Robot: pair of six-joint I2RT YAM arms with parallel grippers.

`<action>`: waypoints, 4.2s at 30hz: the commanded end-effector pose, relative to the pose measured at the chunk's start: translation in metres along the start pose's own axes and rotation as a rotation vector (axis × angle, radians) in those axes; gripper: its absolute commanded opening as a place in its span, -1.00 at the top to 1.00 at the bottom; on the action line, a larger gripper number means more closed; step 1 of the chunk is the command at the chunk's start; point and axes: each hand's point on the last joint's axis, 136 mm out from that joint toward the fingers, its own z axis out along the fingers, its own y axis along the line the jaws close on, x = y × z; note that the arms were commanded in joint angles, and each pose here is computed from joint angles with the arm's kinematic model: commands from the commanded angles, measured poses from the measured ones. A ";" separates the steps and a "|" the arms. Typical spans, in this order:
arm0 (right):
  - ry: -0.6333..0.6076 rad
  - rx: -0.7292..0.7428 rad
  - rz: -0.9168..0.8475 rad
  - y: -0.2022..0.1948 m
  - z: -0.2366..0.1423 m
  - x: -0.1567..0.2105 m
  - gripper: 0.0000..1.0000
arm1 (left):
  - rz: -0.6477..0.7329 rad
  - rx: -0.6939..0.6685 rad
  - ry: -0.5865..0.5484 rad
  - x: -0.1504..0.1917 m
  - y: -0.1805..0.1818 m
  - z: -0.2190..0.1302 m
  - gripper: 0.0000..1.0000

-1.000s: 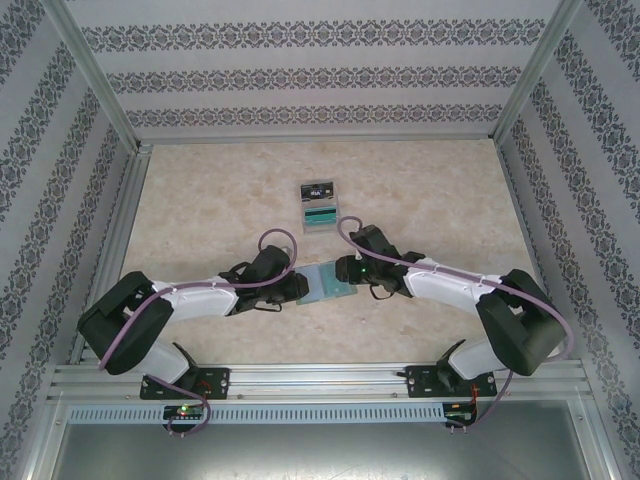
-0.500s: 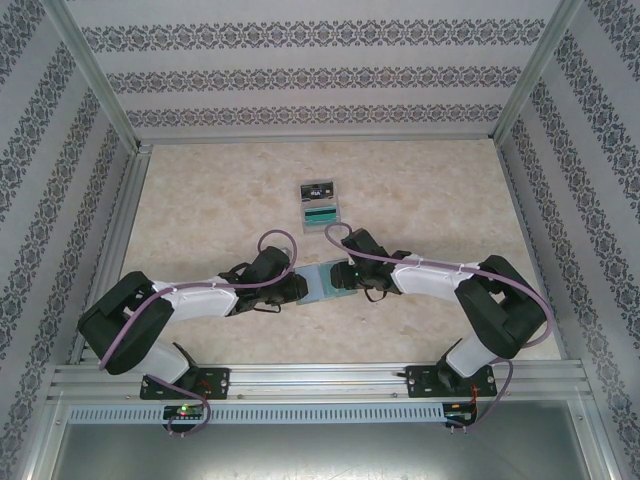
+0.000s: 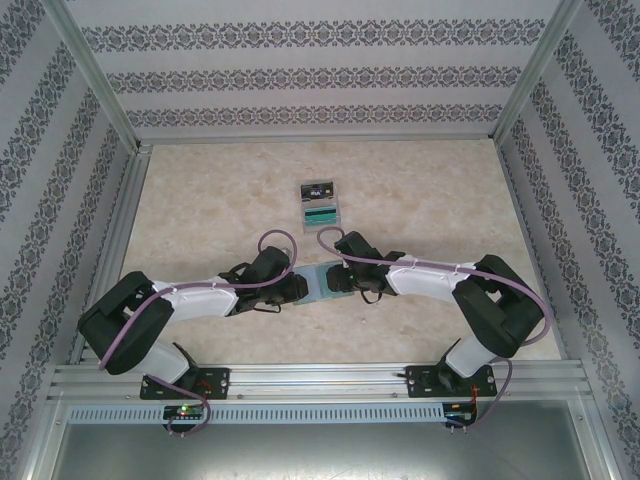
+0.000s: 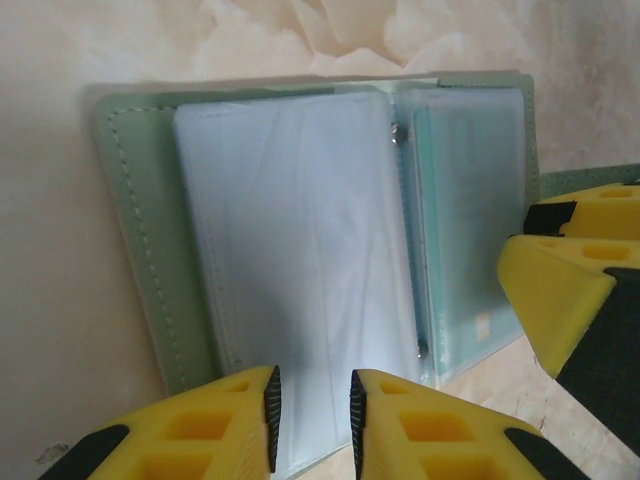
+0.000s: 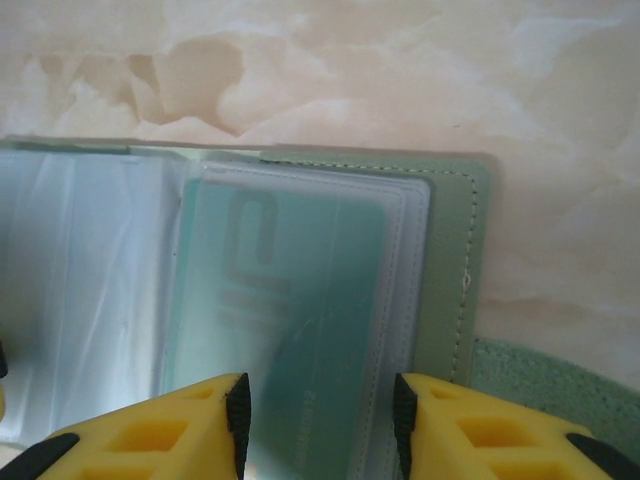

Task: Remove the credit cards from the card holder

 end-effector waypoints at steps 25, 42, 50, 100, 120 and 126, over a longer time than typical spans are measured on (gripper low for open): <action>0.010 -0.258 0.123 0.047 -0.018 -0.012 0.08 | -0.022 0.001 0.025 0.006 0.007 0.006 0.44; 0.011 -0.456 0.238 0.076 -0.032 -0.026 0.08 | -0.020 0.003 0.017 0.005 0.007 0.004 0.44; 0.027 -0.501 0.262 0.087 -0.028 -0.030 0.08 | -0.003 -0.014 -0.024 -0.001 0.008 -0.015 0.44; 0.087 -0.102 0.101 0.000 0.015 -0.002 0.81 | -0.070 0.128 -0.003 -0.020 -0.041 0.000 0.42; 0.114 -0.108 0.083 0.010 0.025 0.009 0.85 | -0.103 0.013 0.023 -0.014 -0.018 0.012 0.39; 0.119 -0.106 0.088 0.009 0.028 0.011 0.85 | -0.092 0.030 -0.022 -0.018 -0.020 -0.002 0.37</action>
